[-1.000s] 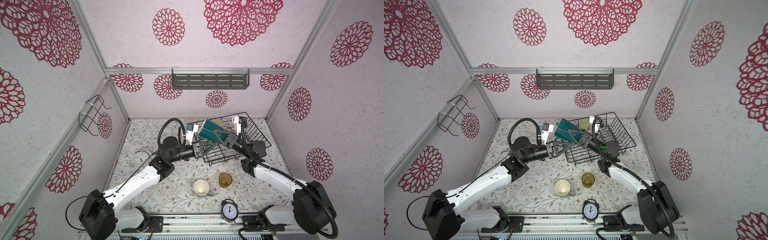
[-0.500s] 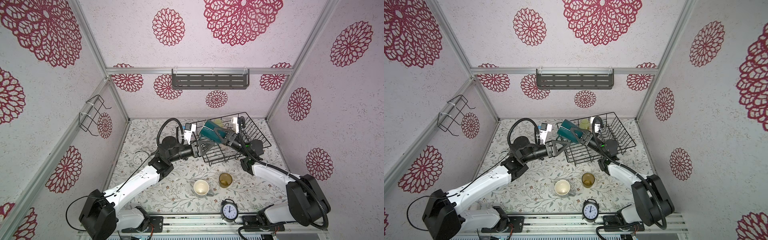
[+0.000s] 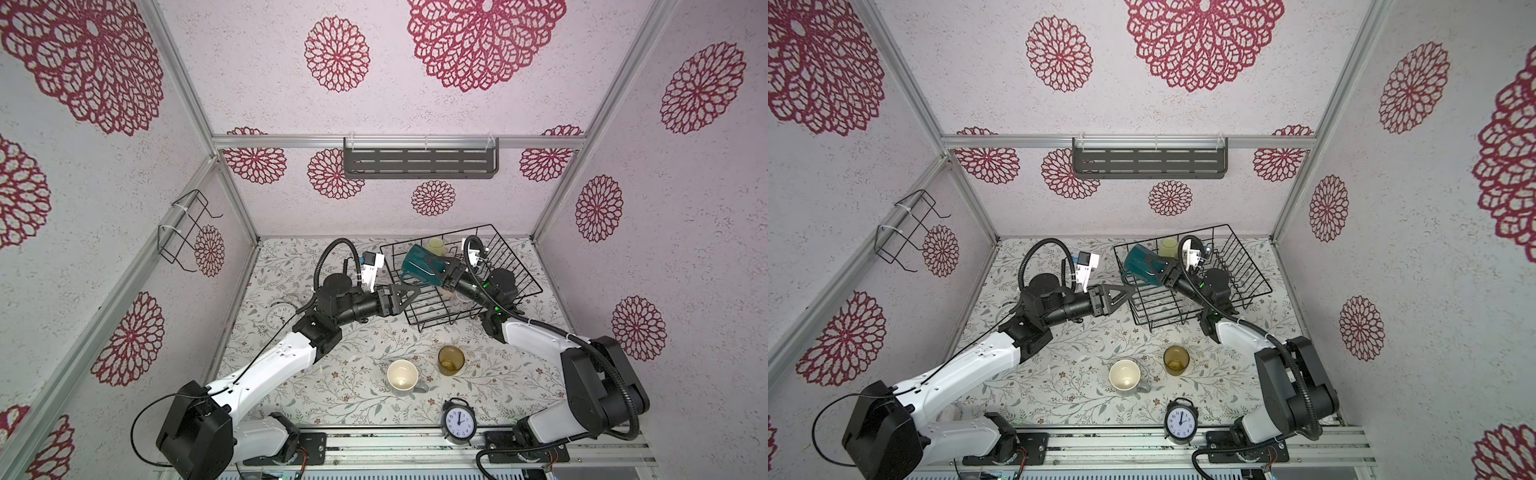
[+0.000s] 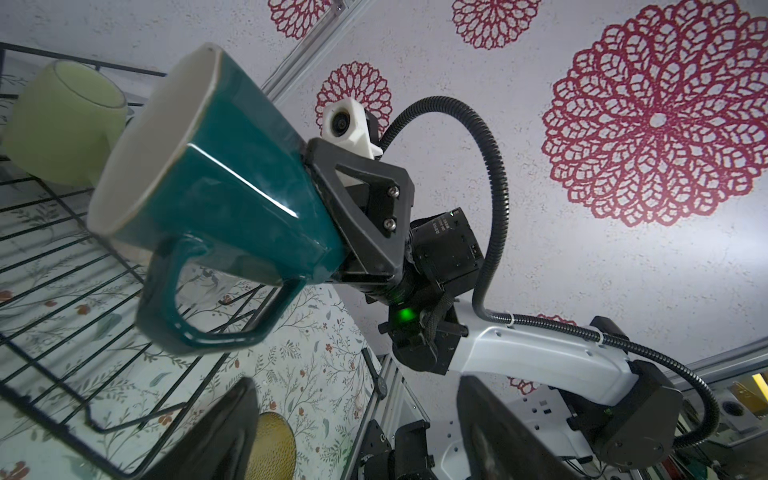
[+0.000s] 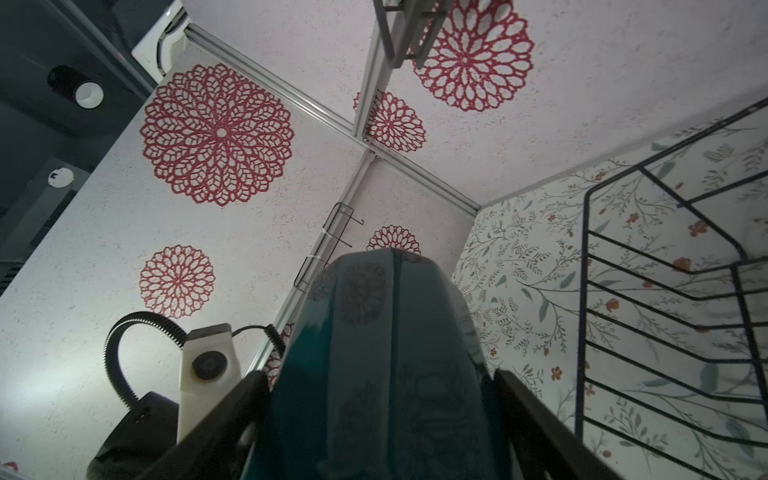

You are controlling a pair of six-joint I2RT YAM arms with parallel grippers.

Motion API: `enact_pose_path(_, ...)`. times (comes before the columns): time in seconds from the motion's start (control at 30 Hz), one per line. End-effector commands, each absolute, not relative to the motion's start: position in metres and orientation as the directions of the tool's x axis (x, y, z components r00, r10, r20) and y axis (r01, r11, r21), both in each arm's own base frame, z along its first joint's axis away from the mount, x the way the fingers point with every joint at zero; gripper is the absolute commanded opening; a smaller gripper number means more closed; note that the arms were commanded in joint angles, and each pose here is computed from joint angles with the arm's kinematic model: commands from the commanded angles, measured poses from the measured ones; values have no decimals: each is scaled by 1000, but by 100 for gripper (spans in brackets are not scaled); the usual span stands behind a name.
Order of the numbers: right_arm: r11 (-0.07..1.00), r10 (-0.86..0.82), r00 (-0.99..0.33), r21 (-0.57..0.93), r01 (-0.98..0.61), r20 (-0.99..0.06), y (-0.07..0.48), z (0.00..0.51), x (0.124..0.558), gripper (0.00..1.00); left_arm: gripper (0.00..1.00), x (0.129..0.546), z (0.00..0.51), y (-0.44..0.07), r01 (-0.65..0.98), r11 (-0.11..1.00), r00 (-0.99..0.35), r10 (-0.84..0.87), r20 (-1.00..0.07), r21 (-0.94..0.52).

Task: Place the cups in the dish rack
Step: 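Open the left gripper and carry the mug over the rack with the right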

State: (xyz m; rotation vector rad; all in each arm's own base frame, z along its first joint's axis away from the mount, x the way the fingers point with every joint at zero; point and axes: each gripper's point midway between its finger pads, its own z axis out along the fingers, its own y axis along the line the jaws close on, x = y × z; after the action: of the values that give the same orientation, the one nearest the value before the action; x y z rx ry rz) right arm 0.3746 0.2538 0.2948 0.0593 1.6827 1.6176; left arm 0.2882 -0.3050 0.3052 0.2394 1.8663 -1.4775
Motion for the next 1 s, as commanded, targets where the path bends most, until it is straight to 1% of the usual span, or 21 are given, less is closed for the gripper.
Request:
enact_pose_path(0.0, 278, 543, -557, 761, -587, -628, 250, 333, 392, 52, 80, 296, 298, -287, 539, 380, -693, -307, -652, -752)
enact_pose_path(0.2, 459, 466, -537, 711, -532, -703, 249, 303, 419, 50, 80, 307, 284, -271, 498, 437, -690, -324, -647, -749)
enact_pose_path(0.27, 495, 442, -539, 696, -520, -717, 249, 296, 425, 49, 80, 310, 280, -267, 484, 453, -689, -329, -645, -749)
enact_pose_path(0.3, 541, 410, -542, 674, -503, -733, 249, 285, 432, 47, 80, 311, 279, -265, 478, 460, -689, -332, -644, -748)
enact_pose_path(0.47, 638, 325, -546, 605, -476, -772, 248, 263, 446, 44, 81, 318, 268, -252, 439, 497, -690, -347, -635, -749)
enact_pose_path(0.5, 688, 276, -552, 563, -458, -787, 246, 253, 453, 43, 81, 320, 266, -247, 424, 512, -687, -356, -634, -747)
enact_pose_path(0.53, 776, 149, -580, 459, -434, -801, 248, 232, 463, 43, 81, 325, 259, -232, 376, 554, -684, -376, -626, -743)
enact_pose_path(0.57, 803, 102, -592, 417, -426, -800, 248, 225, 465, 43, 82, 327, 252, -217, 335, 592, -677, -390, -624, -733)
enact_pose_path(0.67, 870, -49, -621, 272, -411, -782, 247, 207, 468, 43, 82, 327, 248, -208, 309, 614, -675, -396, -623, -726)
enact_pose_path(0.77, 900, -180, -635, 135, -414, -751, 249, 194, 469, 40, 83, 328, 244, -200, 286, 627, -671, -409, -619, -725)
enact_pose_path(0.97, 900, -318, -654, -1, -437, -687, 261, 177, 476, 37, 83, 332, 238, -194, 262, 633, -671, -423, -608, -729)
